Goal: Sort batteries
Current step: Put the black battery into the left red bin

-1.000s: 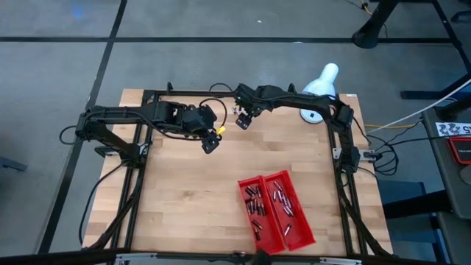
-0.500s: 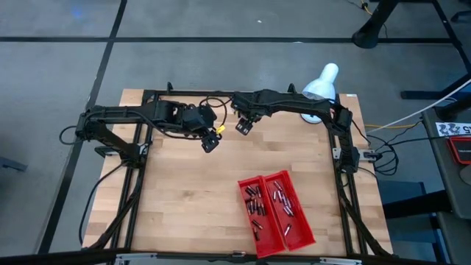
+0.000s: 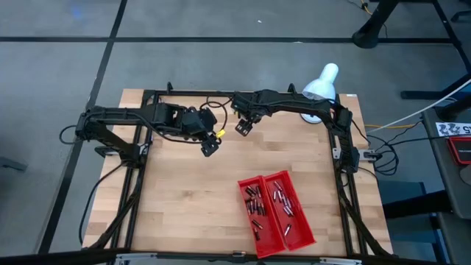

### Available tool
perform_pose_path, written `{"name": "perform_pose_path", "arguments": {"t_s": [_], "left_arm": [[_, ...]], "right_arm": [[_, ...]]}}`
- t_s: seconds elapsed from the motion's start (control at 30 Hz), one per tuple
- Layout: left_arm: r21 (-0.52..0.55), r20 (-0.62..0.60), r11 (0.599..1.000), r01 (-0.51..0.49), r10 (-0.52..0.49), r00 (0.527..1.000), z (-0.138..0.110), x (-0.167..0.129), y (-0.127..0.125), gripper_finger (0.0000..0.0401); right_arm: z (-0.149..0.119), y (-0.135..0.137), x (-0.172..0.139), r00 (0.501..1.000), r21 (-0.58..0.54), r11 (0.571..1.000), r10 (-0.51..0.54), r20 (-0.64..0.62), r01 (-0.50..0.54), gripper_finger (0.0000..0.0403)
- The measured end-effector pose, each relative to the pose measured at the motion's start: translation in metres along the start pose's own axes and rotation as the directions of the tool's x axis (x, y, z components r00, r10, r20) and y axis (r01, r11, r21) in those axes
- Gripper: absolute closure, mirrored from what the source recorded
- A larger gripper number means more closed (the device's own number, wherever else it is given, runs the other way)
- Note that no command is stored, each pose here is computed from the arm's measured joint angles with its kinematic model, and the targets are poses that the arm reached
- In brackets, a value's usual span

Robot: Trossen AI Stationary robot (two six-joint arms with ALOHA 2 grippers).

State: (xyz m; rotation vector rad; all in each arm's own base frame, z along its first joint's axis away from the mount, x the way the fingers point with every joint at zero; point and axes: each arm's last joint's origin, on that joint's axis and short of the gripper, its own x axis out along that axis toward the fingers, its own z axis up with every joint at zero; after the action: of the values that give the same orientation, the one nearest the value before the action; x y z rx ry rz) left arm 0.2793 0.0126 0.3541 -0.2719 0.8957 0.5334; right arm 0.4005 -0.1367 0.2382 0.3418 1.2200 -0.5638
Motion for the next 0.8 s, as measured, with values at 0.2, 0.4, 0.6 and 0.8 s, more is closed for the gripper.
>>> {"name": "perform_pose_path", "arguments": {"t_s": [0.2, 0.4, 0.6, 0.8], "left_arm": [[-0.003, 0.001, 1.0, 0.0, 0.0, 1.0, 0.0, 0.0, -0.0001, 0.0164], [0.009, 0.0, 1.0, 0.011, -0.011, 1.0, -0.0021, -0.0016, -0.0044, 0.0164], [0.025, 0.0, 1.0, 0.012, -0.012, 1.0, -0.0025, -0.0018, -0.0051, 0.0164], [0.033, 0.0, 0.999, 0.012, -0.012, 1.0, -0.0024, -0.0018, -0.005, 0.0164]], "right_arm": [[-0.0007, 0.0026, -0.0003, 1.0, 0.009, 1.0, 0.002, 0.0, -0.002, 0.0146], [-0.0006, 0.0024, -0.0003, 1.0, 0.009, 1.0, 0.002, 0.0, -0.002, 0.0146], [0.0006, 0.0028, -0.0003, 1.0, 0.01, 1.0, 0.006, 0.013, -0.006, 0.0146], [-0.0011, 0.0059, -0.0005, 0.997, 0.044, 0.997, 0.071, -0.014, -0.07, 0.0146]]}}
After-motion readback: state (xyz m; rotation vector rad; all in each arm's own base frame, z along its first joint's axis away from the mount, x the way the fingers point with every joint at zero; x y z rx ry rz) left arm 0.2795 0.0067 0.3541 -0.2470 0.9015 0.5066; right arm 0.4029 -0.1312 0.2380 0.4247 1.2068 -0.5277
